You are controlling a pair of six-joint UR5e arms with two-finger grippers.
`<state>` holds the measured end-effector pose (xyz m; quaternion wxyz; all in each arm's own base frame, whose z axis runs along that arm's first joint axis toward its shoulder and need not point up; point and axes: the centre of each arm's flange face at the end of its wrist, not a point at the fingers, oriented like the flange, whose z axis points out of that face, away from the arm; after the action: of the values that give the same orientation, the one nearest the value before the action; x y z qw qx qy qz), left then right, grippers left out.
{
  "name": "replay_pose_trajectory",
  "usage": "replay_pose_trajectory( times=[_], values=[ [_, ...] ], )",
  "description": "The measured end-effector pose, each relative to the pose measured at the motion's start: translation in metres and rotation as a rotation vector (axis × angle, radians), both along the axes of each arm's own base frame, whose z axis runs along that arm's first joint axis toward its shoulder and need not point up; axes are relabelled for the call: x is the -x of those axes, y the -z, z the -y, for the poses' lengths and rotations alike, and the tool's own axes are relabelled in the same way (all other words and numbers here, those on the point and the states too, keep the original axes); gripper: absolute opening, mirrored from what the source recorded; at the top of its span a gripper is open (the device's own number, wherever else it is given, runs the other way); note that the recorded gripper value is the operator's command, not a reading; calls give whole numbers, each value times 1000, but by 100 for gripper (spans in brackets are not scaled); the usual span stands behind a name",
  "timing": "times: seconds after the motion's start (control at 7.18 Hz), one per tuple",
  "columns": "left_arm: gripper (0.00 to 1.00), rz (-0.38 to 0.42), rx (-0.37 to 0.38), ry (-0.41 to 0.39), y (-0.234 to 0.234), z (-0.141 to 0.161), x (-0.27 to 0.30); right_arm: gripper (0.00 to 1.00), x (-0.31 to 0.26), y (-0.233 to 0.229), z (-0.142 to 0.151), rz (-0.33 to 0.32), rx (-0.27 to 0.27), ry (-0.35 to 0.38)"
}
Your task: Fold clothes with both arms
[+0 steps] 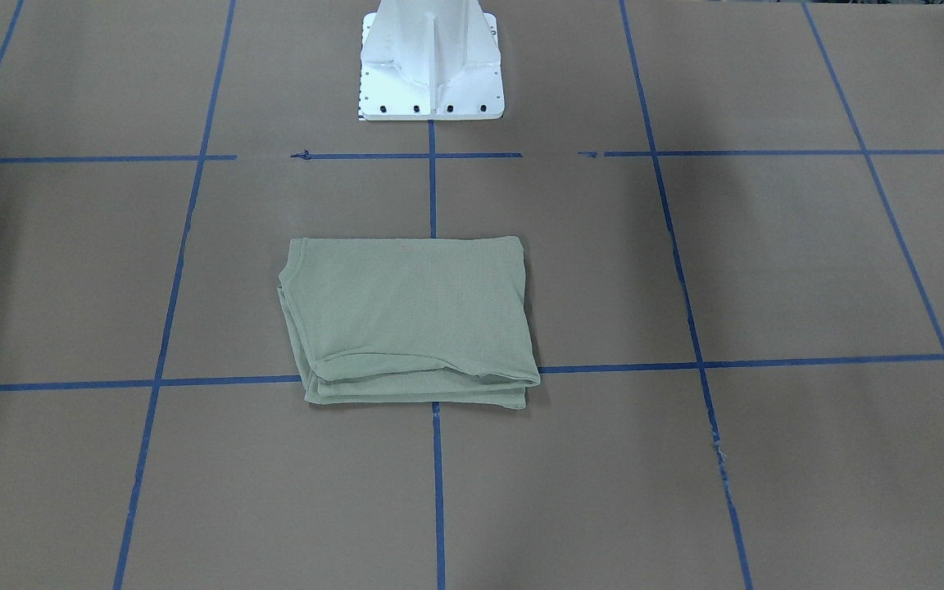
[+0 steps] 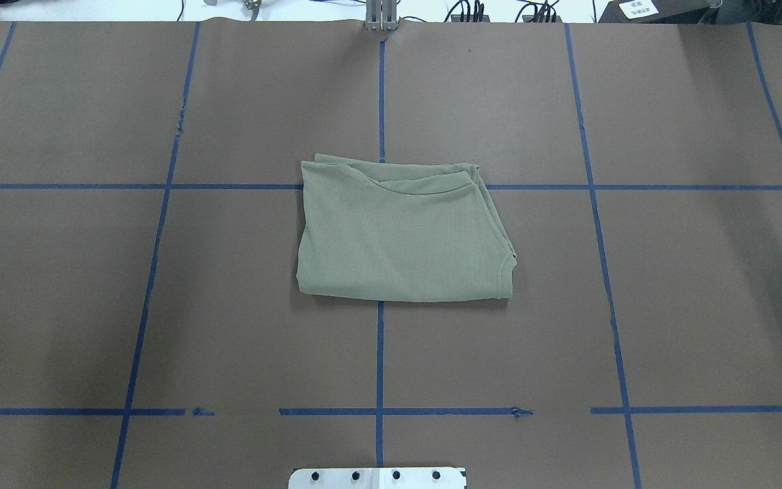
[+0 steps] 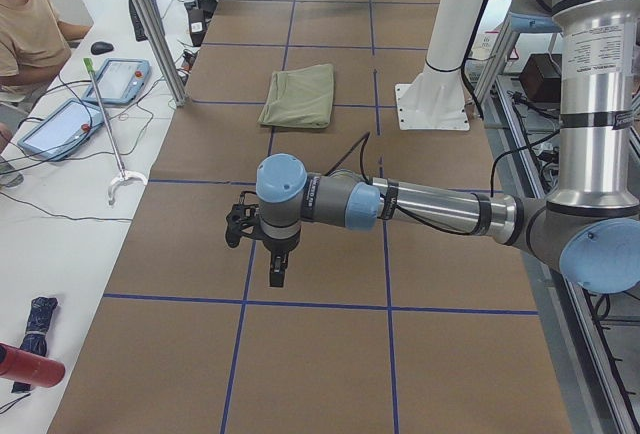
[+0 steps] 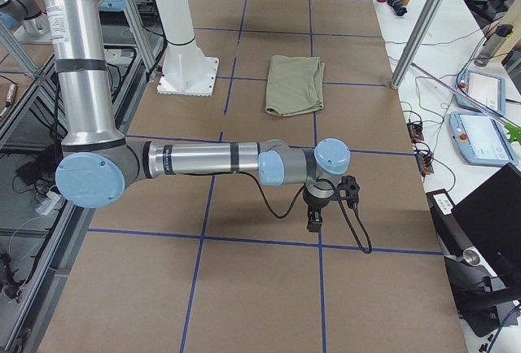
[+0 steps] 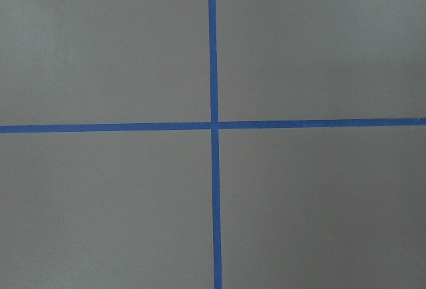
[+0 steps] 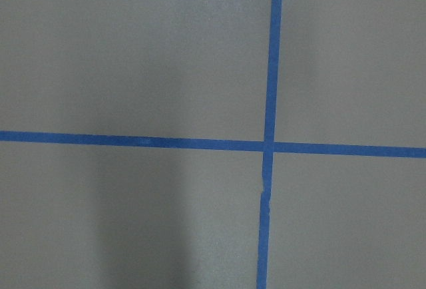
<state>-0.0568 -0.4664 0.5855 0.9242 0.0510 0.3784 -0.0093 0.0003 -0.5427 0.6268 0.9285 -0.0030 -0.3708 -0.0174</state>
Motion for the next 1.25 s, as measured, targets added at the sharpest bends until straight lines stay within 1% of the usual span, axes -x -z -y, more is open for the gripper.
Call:
replay_pose_trajectory(
  times=[0.42,0.98,1.11,1.25],
  values=[
    [100,-2,0,-19,0,3,-4,100,0,2,0,2,-8,1],
    [100,4,33,-28,-20,1,-7,100,1,3,1,5,-22,1],
    [100,6,25,-34,-21,0,-7,100,1,2,2,5,-23,1],
    [100,15,0,-59,-25,0,-7,100,1,2,1,5,-23,1]
  ],
)
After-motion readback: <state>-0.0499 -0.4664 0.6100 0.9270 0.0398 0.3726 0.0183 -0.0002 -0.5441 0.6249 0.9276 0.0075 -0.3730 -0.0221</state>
